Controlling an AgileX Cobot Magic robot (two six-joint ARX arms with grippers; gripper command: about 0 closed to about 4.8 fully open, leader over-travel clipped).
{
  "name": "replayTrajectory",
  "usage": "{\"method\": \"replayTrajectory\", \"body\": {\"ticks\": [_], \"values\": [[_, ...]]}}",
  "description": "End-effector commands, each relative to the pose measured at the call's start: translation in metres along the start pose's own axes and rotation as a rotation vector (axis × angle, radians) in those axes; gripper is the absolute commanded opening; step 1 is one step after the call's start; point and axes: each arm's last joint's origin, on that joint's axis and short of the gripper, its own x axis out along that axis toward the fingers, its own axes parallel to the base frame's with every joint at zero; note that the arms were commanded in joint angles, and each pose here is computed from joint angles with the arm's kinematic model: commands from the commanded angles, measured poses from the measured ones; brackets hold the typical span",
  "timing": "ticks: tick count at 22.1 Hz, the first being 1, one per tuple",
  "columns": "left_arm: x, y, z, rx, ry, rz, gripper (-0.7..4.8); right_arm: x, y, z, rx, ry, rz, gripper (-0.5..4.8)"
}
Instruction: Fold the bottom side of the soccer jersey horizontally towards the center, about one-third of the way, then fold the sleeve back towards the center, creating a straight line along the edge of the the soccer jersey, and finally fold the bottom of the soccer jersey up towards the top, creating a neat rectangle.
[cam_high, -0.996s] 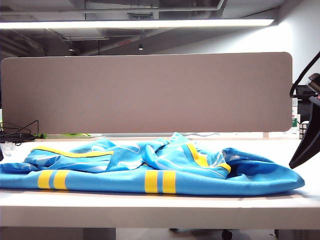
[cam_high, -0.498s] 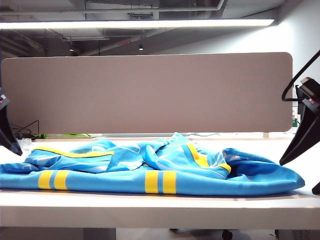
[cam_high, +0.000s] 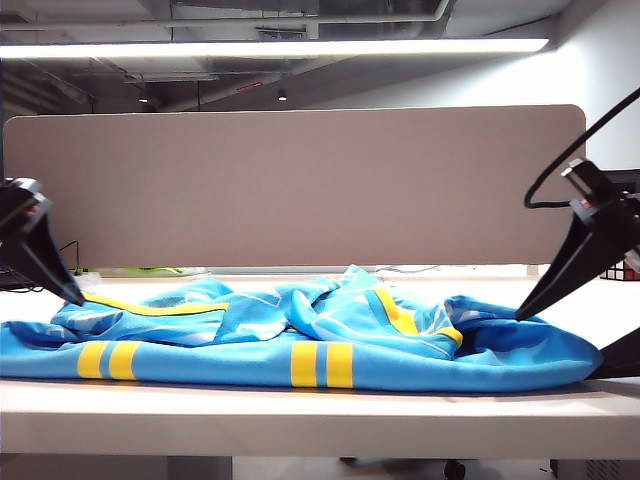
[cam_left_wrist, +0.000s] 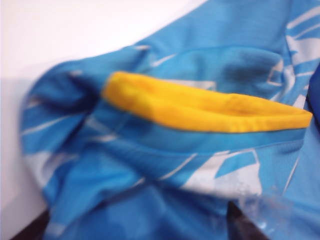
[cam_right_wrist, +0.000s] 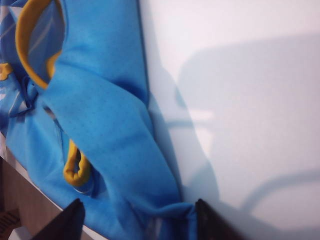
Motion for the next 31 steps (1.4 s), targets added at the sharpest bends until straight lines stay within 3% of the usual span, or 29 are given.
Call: {"method": "replayTrajectory", "body": {"ticks": [1, 4, 5, 8, 10, 16, 20, 27, 31], "values": [[0.013, 0.001, -0.027, -0.096, 0.18, 0.078, 3.17, 0.003, -0.001, -0.004, 0.015, 0.016, -0.032, 2.69], [0.017, -0.004, -0.027, -0.07, 0.182, 0.066, 2.0, 0.003, -0.001, -0.003, 0.01, 0.009, -0.033, 1.63], [0.018, -0.006, -0.027, -0.06, 0.182, 0.061, 1.44, 0.003, 0.0, -0.002, 0.002, -0.002, -0.028, 0.91], [0.019, -0.007, -0.026, -0.051, 0.172, 0.055, 0.69, 0.003, 0.001, 0.0, -0.01, -0.024, -0.013, 0.12], [0.018, -0.008, -0.026, -0.056, 0.178, 0.037, -0.03, 0.003, 0.002, 0.001, -0.014, -0.03, -0.007, -0.07], [0.006, -0.018, -0.03, -0.106, 0.216, -0.046, -0.05, -0.006, 0.01, -0.001, -0.029, -0.001, 0.071, -0.07], [-0.011, -0.035, -0.032, -0.079, 0.213, -0.074, -0.05, -0.022, 0.019, -0.007, -0.045, -0.002, 0.082, -0.07], [-0.064, -0.069, -0.038, -0.042, 0.065, -0.072, -0.06, -0.07, 0.041, -0.037, -0.13, -0.032, 0.108, -0.07], [-0.089, -0.082, -0.047, -0.009, -0.012, -0.088, -0.06, -0.095, 0.05, -0.053, -0.177, -0.107, 0.142, -0.07]]}}
